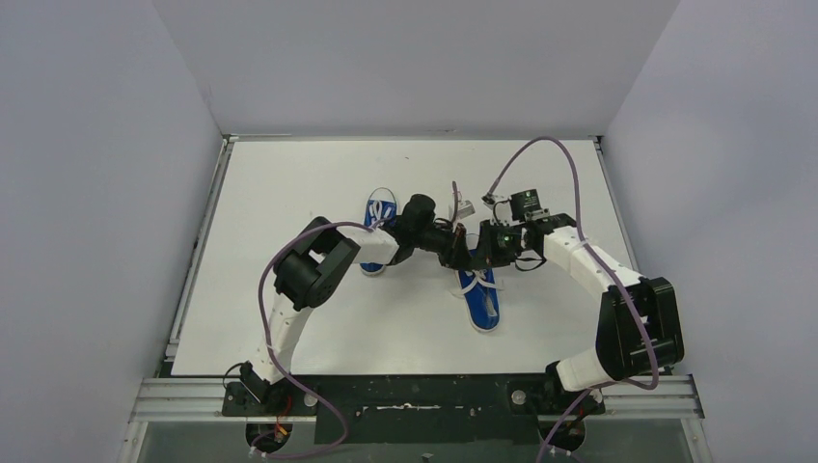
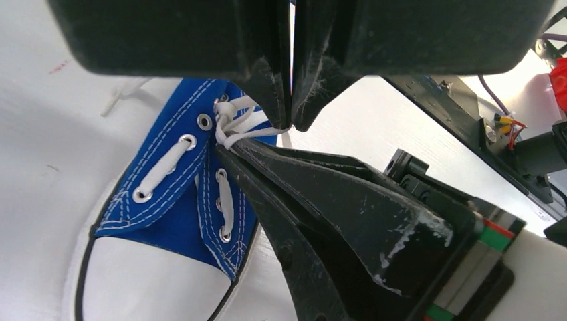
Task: Tie the shoes
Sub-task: Cross the shoelace with the shoelace.
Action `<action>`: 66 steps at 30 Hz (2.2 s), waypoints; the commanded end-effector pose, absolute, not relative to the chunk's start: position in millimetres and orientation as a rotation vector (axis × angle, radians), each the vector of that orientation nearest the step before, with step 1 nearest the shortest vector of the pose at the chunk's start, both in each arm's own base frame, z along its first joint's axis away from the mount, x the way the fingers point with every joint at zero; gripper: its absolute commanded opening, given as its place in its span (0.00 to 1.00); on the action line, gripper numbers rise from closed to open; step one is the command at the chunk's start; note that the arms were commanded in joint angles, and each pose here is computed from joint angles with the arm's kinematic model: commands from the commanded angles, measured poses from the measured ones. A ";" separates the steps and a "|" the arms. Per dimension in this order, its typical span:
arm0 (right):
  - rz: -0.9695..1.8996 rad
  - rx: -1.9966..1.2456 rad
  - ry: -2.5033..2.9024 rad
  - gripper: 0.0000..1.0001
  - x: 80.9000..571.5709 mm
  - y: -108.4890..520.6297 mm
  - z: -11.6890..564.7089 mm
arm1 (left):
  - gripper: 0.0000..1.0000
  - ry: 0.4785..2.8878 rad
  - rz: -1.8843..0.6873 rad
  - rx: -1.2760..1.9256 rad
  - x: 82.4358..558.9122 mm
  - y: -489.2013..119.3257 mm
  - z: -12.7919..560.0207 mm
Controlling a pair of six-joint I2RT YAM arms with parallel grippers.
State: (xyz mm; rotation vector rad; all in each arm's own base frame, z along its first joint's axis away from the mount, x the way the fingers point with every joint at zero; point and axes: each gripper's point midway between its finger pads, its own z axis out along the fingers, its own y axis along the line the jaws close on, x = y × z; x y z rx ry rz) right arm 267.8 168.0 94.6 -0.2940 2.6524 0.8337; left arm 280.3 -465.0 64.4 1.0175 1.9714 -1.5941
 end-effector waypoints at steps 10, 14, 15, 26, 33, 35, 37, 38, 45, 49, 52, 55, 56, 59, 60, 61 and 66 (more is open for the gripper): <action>0.854 -0.142 2.590 0.38 271.9 166.2 127.3 | 0.00 1.798 -1.714 0.849 279.9 -474.2 102.1; 0.726 -0.035 2.586 0.48 273.7 128.1 142.2 | 0.00 1.807 -1.707 0.844 278.8 -472.5 96.8; 0.694 -0.015 2.584 0.48 274.7 119.4 143.1 | 0.00 1.807 -1.708 0.844 278.5 -472.4 96.6; 0.676 -0.033 2.602 0.26 298.6 105.4 102.6 | 0.00 1.815 -1.717 0.850 276.4 -469.8 95.6; 0.798 -0.141 2.635 0.19 289.8 119.7 82.1 | 0.00 1.827 -1.719 0.842 277.1 -469.3 91.1; 0.840 -0.157 2.628 0.17 285.5 126.5 82.8 | 0.00 1.825 -1.720 0.841 278.2 -470.6 92.4; 0.884 -0.143 2.610 0.15 282.9 133.4 85.9 | 0.00 1.827 -1.721 0.838 279.7 -471.7 92.6; 0.903 -0.140 2.610 0.15 280.0 135.9 86.3 | 0.00 1.829 -1.720 0.837 280.5 -472.2 92.7; 0.943 -0.148 2.608 0.14 269.8 141.6 90.6 | 0.00 1.843 -1.719 0.837 282.5 -474.4 90.8; 0.938 -0.153 2.596 0.14 269.6 141.8 95.6 | 0.00 1.854 -1.717 0.846 282.1 -474.6 88.4; 0.950 -0.150 2.601 0.14 268.0 144.2 96.8 | 0.00 1.858 -1.714 0.846 282.5 -474.5 87.3; 0.954 -0.165 2.610 0.15 265.8 147.5 93.4 | 0.00 1.852 -1.717 0.847 282.0 -475.5 89.0; 0.956 -0.164 2.609 0.15 265.9 147.9 92.6 | 0.00 1.851 -1.716 0.848 282.1 -475.6 89.5; 0.962 -0.152 2.608 0.15 268.8 150.5 90.4 | 0.00 1.847 -1.720 0.850 281.7 -476.1 91.0; 0.963 -0.151 2.604 0.15 269.9 152.0 90.7 | 0.00 1.847 -1.720 0.851 281.3 -476.2 90.5; 0.968 -0.148 2.604 0.15 270.7 153.6 90.3 | 0.00 1.845 -1.721 0.851 281.1 -476.1 91.4; 0.936 -0.130 2.626 0.16 272.5 154.5 83.2 | 0.00 1.838 -1.728 0.854 279.6 -475.4 94.3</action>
